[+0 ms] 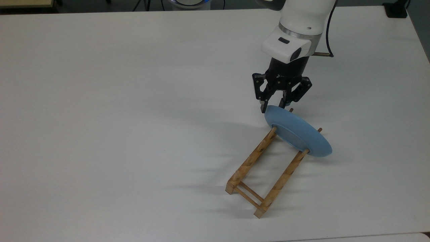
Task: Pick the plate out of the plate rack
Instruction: 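Move the open gripper down to the rim of the blue plate, then close the gripper on the blue plate's rim, then lift the blue plate up and out of the wooden rack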
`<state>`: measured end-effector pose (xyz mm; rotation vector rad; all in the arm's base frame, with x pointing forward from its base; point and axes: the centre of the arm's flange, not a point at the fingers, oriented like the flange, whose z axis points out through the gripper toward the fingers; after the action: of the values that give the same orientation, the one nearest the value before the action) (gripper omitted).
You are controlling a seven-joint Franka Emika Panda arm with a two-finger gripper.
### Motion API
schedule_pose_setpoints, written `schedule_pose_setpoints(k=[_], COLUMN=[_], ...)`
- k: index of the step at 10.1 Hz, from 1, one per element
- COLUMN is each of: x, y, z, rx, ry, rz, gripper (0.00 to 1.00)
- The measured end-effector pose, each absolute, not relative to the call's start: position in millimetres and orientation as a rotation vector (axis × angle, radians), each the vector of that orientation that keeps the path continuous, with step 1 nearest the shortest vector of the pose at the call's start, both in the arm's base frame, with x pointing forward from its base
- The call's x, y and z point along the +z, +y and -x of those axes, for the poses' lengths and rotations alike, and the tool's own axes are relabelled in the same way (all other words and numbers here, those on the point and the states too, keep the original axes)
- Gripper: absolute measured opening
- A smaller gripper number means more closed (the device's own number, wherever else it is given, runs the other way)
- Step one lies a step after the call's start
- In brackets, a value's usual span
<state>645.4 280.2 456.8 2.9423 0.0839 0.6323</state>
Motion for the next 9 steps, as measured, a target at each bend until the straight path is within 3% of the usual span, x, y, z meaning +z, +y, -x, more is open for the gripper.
schedule_pose_setpoints(k=[1, 2, 3, 7, 9], x=[461.9, 463.5, 463.5, 481.5, 529.7], y=[280.5, 280.3, 279.7, 274.9, 256.4], z=[-646.7, -647.3, -647.7, -650.6, -647.6], rx=[0.650, 0.661, 0.670, 0.737, 0.828], ry=[0.087, 0.100, 0.116, 0.146, 0.095], rz=[-2.936, -2.920, -2.899, -2.837, -2.820], gripper=[0.25, 0.24, 0.08, 0.07, 0.07])
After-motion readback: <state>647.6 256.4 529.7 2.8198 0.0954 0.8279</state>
